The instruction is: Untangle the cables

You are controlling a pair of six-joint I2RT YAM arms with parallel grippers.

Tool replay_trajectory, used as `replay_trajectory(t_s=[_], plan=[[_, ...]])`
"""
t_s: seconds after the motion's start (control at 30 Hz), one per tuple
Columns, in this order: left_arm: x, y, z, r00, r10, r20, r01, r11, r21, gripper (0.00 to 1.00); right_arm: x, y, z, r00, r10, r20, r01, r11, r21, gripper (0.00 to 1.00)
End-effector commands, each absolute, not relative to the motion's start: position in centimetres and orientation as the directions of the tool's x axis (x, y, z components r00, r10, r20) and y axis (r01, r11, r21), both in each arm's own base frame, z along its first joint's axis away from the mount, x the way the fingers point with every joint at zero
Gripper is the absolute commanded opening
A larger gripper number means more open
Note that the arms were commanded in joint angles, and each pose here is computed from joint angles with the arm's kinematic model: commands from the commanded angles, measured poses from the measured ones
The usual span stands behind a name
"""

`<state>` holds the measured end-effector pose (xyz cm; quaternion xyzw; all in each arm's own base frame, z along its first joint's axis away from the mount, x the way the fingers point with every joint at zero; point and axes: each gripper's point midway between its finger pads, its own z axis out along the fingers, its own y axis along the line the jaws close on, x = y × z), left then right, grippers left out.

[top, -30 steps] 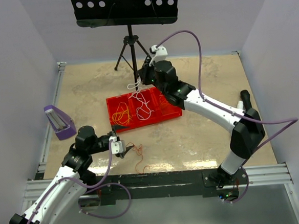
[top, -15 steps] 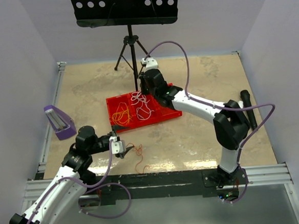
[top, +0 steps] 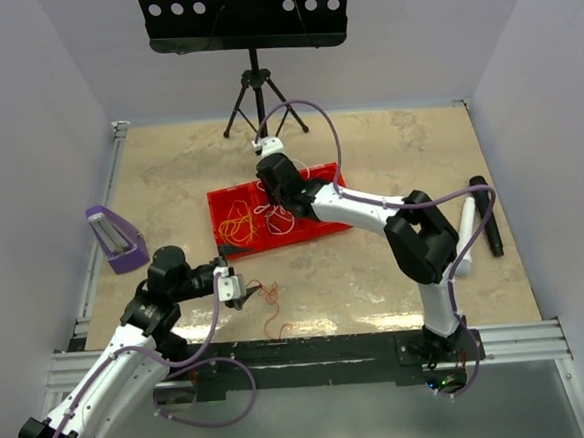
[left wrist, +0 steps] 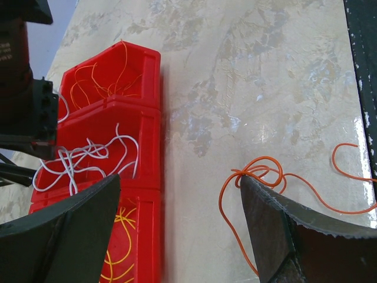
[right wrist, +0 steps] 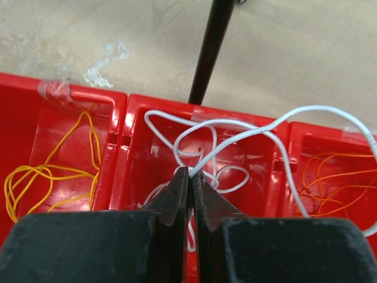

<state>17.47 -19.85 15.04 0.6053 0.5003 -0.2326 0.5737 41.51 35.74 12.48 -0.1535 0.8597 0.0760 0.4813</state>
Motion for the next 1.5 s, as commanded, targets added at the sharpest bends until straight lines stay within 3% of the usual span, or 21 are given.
replay_trajectory(t_s=[0.0, 0.43, 0.87, 1.03, 1.33, 1.43, 1.47], plan=[[17.6, -19.9, 16.1, 0.420, 0.323, -0.848, 0.860, 0.158, 0.486, 0.87, 41.7, 36.6, 13.5, -0.464, -0.215, -0.859, -0.346, 0.937, -0.048, 0.00], [17.5, -19.9, 16.0, 0.418, 0.323, -0.849, 0.861, 0.155, 0.484, 0.86, 41.3, 36.5, 7.8, -0.536, -0.276, -0.798, -0.350, 0.933, -0.088, 0.00], [17.5, -19.9, 16.1, 0.419, 0.325, -0.848, 0.862, 0.149, 0.484, 0.86, 42.1, 35.7, 6.2, -0.553, -0.315, -0.771, -0.321, 0.935, -0.151, 0.00], [17.4, -19.9, 16.3, 0.419, 0.320, -0.850, 0.864, 0.149, 0.481, 0.85, 42.7, 35.7, 8.2, -0.527, -0.303, -0.794, -0.302, 0.940, -0.158, 0.18], [17.3, -19.8, 16.2, 0.418, 0.326, -0.848, 0.864, 0.146, 0.482, 0.85, 43.7, 35.3, 8.5, -0.517, -0.302, -0.801, -0.247, 0.948, -0.198, 0.19], [17.3, -19.8, 16.1, 0.416, 0.327, -0.848, 0.865, 0.144, 0.480, 0.85, 43.4, 35.7, 8.9, -0.516, -0.294, -0.804, -0.266, 0.948, -0.175, 0.31], [17.3, -19.8, 16.2, 0.420, 0.326, -0.847, 0.863, 0.144, 0.484, 0.84, 43.2, 35.8, 9.2, -0.517, -0.292, -0.804, -0.274, 0.947, -0.168, 0.39]])
